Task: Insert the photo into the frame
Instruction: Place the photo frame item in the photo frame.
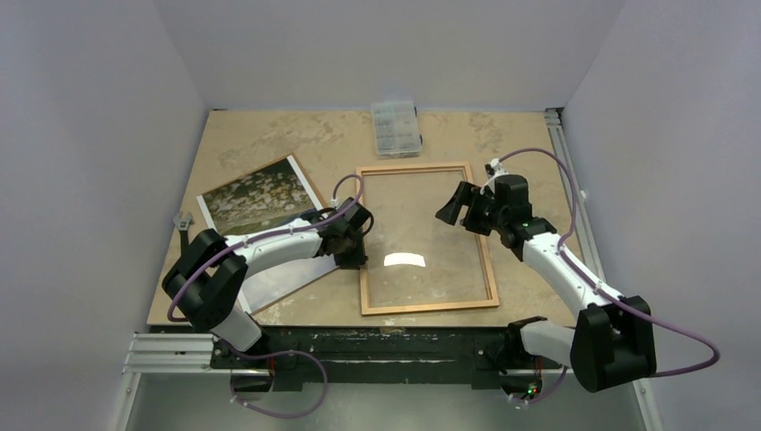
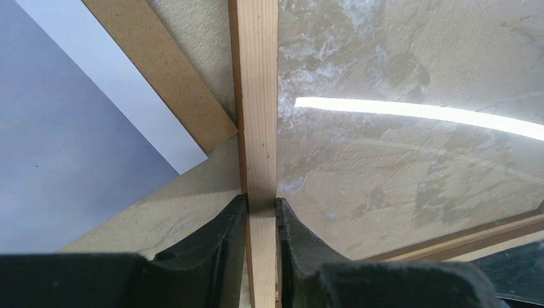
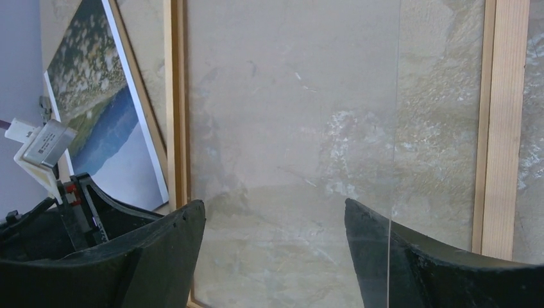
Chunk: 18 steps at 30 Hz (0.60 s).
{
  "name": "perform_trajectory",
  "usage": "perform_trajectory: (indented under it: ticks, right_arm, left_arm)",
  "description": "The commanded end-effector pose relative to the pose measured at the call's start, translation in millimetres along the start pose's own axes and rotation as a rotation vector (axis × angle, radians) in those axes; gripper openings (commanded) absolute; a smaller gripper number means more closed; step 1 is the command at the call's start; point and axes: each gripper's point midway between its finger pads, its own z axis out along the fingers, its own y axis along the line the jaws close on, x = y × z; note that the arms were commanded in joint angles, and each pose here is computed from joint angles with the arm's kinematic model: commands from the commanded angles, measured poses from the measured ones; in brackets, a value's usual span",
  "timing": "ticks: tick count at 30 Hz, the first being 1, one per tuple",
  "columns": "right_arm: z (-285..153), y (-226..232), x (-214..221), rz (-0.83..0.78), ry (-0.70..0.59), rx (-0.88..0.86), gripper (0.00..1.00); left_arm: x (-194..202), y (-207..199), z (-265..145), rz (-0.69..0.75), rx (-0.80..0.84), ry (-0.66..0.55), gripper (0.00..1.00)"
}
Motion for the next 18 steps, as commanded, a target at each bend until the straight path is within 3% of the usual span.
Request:
perform_trajectory:
  ticks: [1,18]
  right_arm:
    - [2,-4,7,-0.029,0.021,0.008,0.80]
    - [5,-46,15,-0.036,0.032,0.208,0.94]
  left_arm:
    - [-1,2,2,0.028,-0.027,-0.004,0.20]
    - [0,4,1,0.042,-0.057,-0.002,0.20]
